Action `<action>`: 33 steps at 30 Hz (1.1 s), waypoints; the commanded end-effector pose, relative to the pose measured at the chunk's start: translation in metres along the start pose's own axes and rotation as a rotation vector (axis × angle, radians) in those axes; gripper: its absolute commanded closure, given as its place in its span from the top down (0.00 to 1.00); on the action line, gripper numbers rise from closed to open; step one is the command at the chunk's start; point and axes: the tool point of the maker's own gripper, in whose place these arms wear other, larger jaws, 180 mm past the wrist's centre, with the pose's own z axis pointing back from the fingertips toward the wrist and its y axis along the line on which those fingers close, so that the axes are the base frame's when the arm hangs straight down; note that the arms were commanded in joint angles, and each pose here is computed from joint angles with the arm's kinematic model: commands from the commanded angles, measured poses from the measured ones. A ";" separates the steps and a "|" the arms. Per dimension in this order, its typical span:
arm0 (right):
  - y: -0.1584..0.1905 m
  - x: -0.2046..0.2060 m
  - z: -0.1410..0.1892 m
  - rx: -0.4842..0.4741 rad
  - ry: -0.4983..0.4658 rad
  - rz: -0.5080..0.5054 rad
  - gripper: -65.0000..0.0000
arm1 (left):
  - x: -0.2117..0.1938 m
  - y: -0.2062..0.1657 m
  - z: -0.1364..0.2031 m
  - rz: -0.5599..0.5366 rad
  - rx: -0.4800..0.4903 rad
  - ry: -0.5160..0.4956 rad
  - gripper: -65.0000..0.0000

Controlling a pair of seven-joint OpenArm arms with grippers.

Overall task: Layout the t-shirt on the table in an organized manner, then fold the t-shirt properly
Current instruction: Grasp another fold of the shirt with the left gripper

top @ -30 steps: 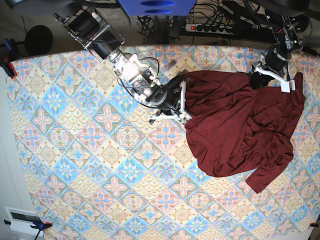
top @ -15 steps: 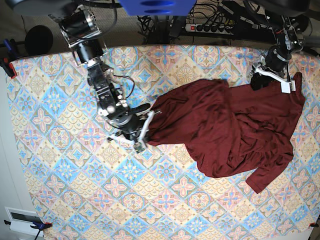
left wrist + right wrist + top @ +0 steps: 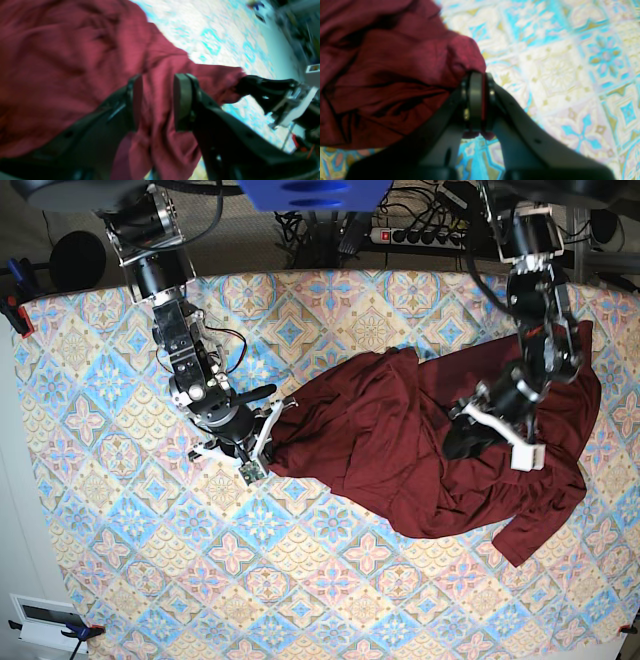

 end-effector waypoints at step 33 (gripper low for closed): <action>0.007 -0.019 0.001 0.007 0.015 -0.030 0.00 | -0.022 -0.055 -0.053 -0.043 -0.163 0.061 0.00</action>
